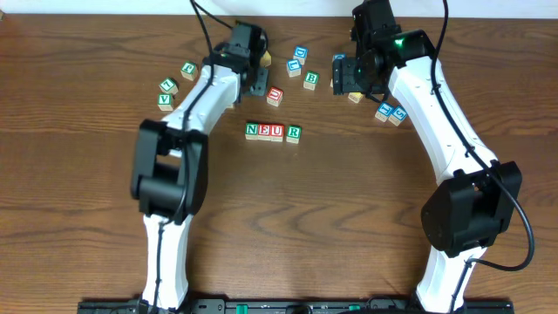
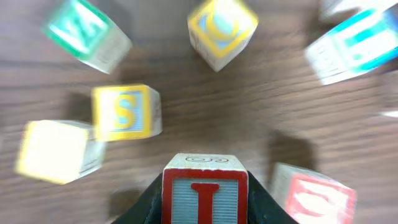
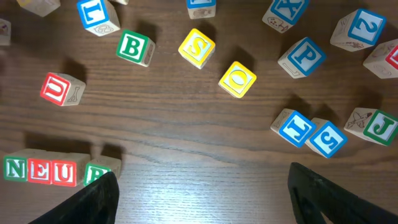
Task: Spell out NEURIPS
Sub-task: 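Lower the left gripper, grasp the red I block and lift, then carry the red I block and set it right of the R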
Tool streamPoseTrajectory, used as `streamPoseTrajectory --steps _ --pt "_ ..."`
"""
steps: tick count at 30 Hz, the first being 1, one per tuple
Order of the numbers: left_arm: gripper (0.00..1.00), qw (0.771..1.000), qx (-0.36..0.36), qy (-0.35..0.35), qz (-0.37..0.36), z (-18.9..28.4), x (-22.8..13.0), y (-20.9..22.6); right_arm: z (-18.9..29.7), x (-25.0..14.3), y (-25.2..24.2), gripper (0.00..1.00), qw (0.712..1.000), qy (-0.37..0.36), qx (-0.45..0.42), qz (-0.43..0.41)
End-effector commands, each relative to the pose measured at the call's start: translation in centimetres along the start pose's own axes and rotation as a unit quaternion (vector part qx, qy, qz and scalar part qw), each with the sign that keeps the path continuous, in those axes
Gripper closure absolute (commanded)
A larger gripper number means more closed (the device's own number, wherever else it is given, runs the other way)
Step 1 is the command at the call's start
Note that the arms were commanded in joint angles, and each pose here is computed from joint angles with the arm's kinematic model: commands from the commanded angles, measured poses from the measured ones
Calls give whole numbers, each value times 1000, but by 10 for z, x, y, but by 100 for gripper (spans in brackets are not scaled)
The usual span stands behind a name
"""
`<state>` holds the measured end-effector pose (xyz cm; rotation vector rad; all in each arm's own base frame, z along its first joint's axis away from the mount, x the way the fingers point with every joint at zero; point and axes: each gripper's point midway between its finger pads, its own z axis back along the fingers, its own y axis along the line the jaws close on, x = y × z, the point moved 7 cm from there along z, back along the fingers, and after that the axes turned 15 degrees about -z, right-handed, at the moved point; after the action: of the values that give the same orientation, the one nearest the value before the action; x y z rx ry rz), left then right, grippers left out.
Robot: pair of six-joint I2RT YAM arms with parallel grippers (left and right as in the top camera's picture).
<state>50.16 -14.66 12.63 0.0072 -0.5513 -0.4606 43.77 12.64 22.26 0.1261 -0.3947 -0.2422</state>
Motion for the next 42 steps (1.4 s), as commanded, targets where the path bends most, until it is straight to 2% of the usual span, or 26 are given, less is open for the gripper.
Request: streamPoseTrajectory --steps 1,5,11,16,20,27,34,42 --pt "73 998 0 -65 12 65 32 -5 -2 9 -8 19 1000 -10 -7 -4" --pt "73 995 -67 -66 19 91 35 -41 -2 19 -20 19 1000 -21 -8 -20" --pt "73 992 -109 3 56 93 16 -100 -2 37 -49 19 997 -36 -17 -61" --pt "73 991 -123 31 47 95 6 -142 -1 47 -78 19 995 -35 -20 -93" --pt "73 995 -83 44 42 86 -3 -165 0 51 -94 20 993 -23 -1 -115" --pt "73 995 -51 80 29 55 -22 -183 0 49 -105 20 992 -5 8 -129" --pt "73 991 -19 125 53 11 -44 -181 0 45 -104 20 992 4 5 -128" --pt "73 990 -9 130 52 -5 -50 -180 0 43 -105 19 992 12 2 -128"
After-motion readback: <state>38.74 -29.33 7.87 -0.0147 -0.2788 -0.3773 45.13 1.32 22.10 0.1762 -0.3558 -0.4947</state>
